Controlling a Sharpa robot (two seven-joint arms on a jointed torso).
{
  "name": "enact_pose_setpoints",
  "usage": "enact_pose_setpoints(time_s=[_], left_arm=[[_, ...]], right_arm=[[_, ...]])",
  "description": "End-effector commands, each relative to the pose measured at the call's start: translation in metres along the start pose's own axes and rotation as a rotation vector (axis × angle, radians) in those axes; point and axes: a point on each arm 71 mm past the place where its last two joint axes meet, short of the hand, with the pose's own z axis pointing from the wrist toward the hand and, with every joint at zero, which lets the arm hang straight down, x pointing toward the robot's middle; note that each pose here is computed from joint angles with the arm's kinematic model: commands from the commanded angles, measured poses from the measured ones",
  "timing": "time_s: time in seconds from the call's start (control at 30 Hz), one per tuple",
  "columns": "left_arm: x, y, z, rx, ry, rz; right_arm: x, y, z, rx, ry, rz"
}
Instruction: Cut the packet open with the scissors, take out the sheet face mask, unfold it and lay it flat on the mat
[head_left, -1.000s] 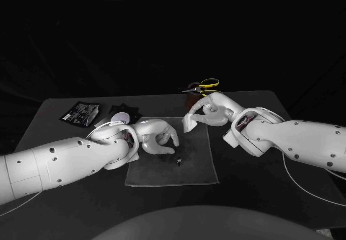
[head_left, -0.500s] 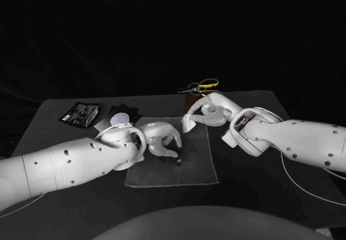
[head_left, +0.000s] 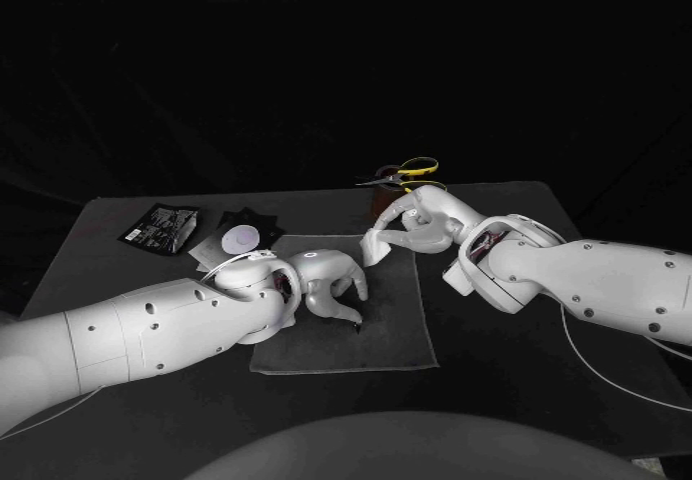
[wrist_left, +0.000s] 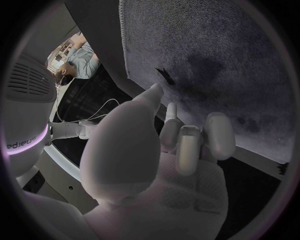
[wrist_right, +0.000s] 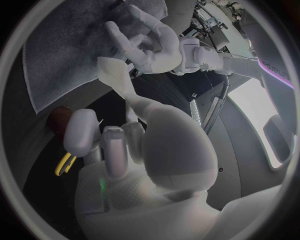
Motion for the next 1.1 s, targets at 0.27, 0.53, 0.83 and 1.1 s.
enact_pose_setpoints(time_s=[0.27,0.53,0.83,1.1], left_arm=[[0.0052,-0.0019,0.0032,0.001,0.037,0.013],[0.0117,-0.0024,0.0055,0.004,0.054,0.019],[0.0204,-0.002,0.0045,0.008,0.073,0.021],[0.0231,0.0005,0.0038,0.001,0.083,0.039]], right_arm=[[0.001,0.002,0.001,-0.006,0.012,-0.007],[0.001,0.002,0.001,-0.007,0.014,-0.007],[0.001,0.002,0.001,-0.006,0.014,-0.008],[0.002,0.002,0.001,-0.007,0.017,-0.007]])
